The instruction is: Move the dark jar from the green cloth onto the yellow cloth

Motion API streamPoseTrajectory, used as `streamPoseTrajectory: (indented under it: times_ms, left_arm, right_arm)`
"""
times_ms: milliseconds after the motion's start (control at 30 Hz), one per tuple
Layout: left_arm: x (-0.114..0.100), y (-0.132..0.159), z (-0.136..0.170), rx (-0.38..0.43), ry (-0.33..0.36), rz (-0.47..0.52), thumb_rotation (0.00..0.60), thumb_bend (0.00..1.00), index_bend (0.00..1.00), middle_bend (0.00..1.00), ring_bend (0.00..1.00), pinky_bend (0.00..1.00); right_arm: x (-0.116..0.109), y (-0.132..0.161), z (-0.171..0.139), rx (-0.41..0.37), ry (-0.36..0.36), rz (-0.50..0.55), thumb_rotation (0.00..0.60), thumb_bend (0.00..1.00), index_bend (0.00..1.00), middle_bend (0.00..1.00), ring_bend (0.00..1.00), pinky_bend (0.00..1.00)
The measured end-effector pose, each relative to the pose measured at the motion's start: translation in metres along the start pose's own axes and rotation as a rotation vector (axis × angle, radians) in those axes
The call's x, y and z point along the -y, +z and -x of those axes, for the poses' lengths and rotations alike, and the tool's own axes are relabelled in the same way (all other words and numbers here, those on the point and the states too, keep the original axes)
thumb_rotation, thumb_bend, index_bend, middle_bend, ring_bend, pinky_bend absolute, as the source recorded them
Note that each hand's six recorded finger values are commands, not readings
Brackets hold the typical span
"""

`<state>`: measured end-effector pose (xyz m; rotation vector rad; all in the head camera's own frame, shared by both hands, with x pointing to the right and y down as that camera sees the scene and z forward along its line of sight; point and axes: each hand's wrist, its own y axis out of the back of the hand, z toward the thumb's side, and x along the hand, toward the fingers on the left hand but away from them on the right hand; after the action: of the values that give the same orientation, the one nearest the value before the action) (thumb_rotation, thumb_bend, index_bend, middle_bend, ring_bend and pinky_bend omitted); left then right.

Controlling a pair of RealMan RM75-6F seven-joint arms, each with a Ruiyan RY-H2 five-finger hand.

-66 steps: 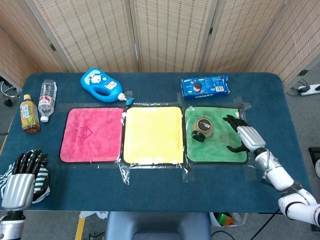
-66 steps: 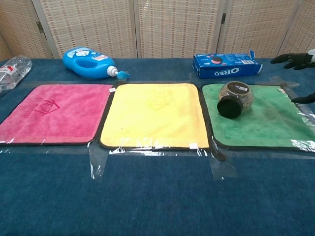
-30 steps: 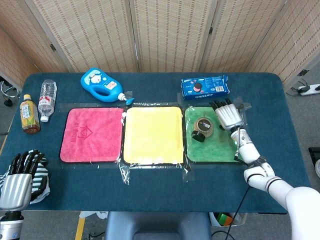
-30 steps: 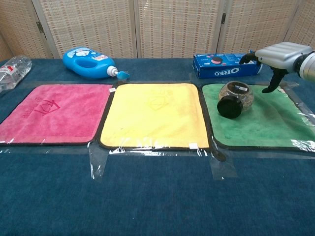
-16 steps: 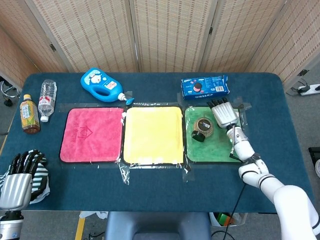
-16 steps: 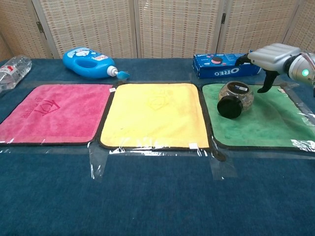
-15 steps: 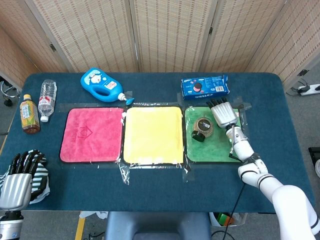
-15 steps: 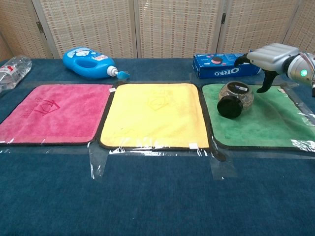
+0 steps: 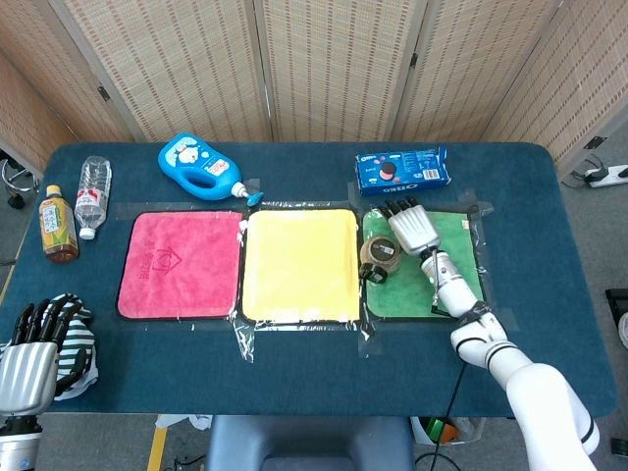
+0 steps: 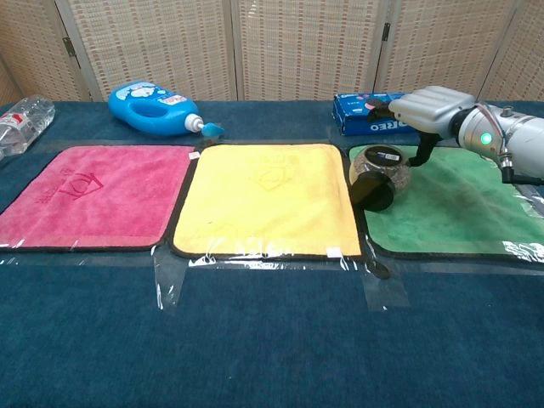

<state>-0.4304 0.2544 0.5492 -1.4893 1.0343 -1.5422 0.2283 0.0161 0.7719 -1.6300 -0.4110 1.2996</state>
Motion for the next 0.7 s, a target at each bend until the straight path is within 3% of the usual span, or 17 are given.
streamPoseTrajectory:
  times_ms: [700]
  left_arm:
    - [-0.002,-0.013,0.006,-0.024,0.007,0.003,0.600,0.46,0.17,0.11,0.07,0.03]
  right_arm:
    - [-0.011,0.100,0.011,-0.155,-0.041,0.098,0.600,0.21,0.15,0.17,0.20,0.14]
